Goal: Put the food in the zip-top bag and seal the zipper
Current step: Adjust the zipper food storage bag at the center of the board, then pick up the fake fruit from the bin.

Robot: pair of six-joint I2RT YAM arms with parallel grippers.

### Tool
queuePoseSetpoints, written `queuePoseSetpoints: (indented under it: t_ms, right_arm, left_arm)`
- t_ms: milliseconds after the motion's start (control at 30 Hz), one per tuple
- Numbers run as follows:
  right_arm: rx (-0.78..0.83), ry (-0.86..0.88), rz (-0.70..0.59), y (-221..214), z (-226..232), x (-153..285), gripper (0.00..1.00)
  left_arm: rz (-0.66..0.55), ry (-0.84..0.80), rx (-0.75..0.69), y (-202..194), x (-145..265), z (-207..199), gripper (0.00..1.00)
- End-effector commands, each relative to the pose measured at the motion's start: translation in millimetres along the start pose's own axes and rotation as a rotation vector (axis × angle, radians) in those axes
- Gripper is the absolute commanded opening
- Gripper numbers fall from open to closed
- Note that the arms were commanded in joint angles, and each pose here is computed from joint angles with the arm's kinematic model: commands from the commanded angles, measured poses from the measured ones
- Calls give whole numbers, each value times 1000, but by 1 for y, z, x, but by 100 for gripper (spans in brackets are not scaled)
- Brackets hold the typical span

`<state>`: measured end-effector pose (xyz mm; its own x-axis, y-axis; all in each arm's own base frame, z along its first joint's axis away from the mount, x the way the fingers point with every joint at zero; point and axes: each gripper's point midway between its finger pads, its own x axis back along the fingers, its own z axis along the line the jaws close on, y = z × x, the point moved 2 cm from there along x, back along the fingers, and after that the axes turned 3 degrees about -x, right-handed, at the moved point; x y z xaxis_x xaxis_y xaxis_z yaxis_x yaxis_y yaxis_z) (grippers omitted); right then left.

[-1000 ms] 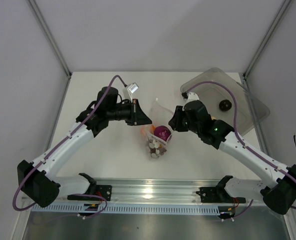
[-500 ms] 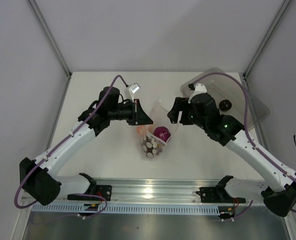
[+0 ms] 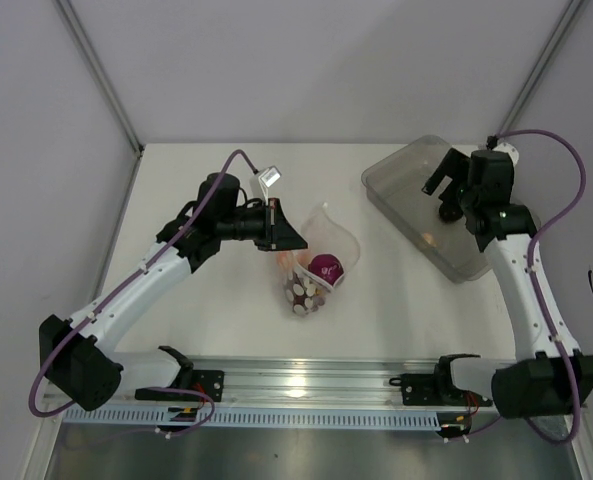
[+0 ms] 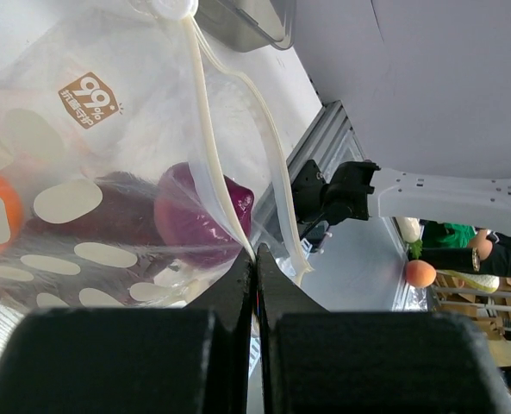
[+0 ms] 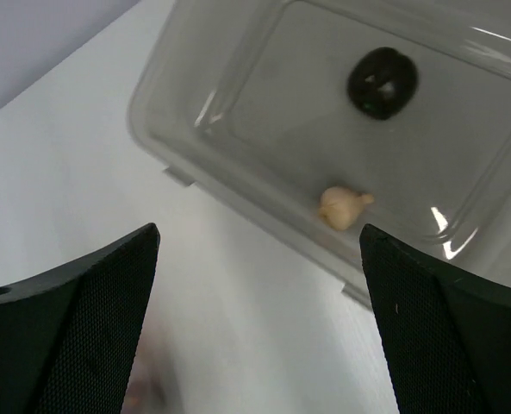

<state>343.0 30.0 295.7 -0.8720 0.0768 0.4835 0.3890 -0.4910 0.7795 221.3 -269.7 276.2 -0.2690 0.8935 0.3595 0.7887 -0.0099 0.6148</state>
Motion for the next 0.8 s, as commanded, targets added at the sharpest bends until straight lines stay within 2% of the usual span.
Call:
queuePoseSetpoints:
  t_ms: [0, 267, 333, 567, 767]
  right_arm:
    - [-70, -91, 17, 6, -35, -38, 100]
    - [-186, -266, 31, 3, -92, -119, 99]
    - [-207, -296, 17, 9, -99, -133, 100]
    - [-223, -380, 109, -16, -123, -194, 99]
    - [-233, -371, 117, -21, -125, -221, 99]
  left_arm:
    - [-13, -71, -50, 5, -1, -11, 1]
    - [0, -93, -42, -1, -6, -8, 1]
    - [1, -108, -39, -1, -7, -9, 1]
    - [6, -110, -44, -2, -10, -6, 1]
    - [9, -130, -26, -2, -15, -5, 1]
